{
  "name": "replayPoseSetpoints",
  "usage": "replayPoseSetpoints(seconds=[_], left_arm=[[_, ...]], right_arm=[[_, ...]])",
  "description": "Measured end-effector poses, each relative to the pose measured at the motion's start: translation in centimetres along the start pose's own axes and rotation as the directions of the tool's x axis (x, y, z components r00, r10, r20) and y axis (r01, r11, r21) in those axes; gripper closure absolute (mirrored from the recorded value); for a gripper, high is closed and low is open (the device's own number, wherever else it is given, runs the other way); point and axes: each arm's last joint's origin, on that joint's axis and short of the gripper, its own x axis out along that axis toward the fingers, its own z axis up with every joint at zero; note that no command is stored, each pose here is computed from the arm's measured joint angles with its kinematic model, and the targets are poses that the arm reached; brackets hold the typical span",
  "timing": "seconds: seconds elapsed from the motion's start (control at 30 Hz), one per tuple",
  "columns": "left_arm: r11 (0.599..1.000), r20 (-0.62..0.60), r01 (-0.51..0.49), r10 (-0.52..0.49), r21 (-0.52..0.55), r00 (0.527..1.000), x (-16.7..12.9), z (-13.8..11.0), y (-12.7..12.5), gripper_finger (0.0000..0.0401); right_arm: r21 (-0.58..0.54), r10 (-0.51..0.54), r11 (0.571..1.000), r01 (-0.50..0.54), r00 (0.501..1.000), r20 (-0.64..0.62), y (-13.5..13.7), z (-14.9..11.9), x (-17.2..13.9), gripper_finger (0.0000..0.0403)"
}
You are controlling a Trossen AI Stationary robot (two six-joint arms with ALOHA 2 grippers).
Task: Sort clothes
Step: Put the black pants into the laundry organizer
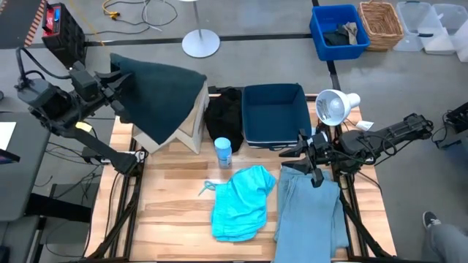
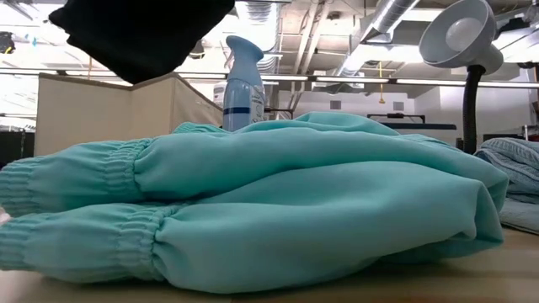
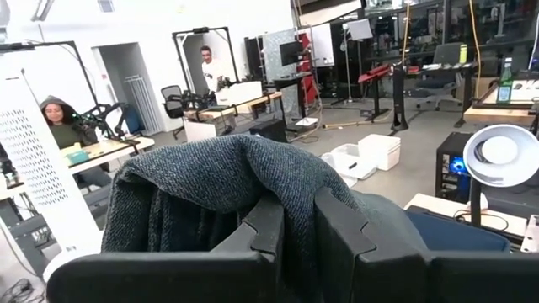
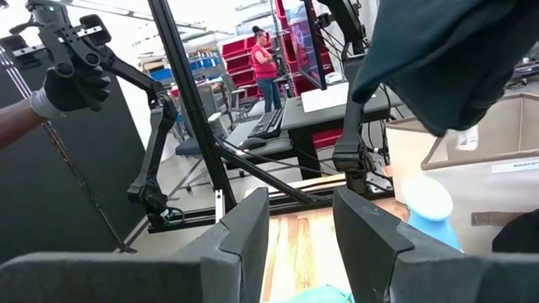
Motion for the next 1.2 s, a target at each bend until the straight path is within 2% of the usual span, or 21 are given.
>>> replayPoseSetpoints(seconds=[0.57, 0.73, 0.83, 1.07, 1.2], left_arm=[[0.999, -0.005, -0.009, 0.009, -0.039, 1.0, 0.1, 0.0, -0.5, 0.0368], [0.997, -0.028, -0.083, 0.083, 0.001, 0.996, 0.7, 0.0, -1.7, 0.0368], [0.985, -0.048, -0.173, 0.174, 0.007, 0.984, 1.3, -0.1, -2.1, 0.0368], [0.952, -0.059, -0.298, 0.294, -0.069, 0.954, 2.1, -0.2, -1.3, 0.0368], [0.95, -0.049, -0.287, 0.283, -0.121, 0.958, 2.5, -0.3, -1.1, 0.0368]], right_arm=[[0.0, -0.001, 1.0, 0.001, 1.0, 0.0, 0.0, 0.0, 0.0, 0.0253], [0.0, -0.001, 1.0, 0.001, 1.0, 0.0, 0.0, 0.0, 0.0, 0.0253], [0.0, -0.001, 1.0, 0.001, 1.0, -0.001, 0.0, 0.0, 0.0, 0.0253], [0.0, -0.001, 1.0, 0.001, 1.0, 0.0, 0.0, 0.0, 0.0, 0.0253], [0.0, -0.001, 1.0, 0.001, 1.0, 0.0, 0.0, 0.0, 0.0, 0.0253]])
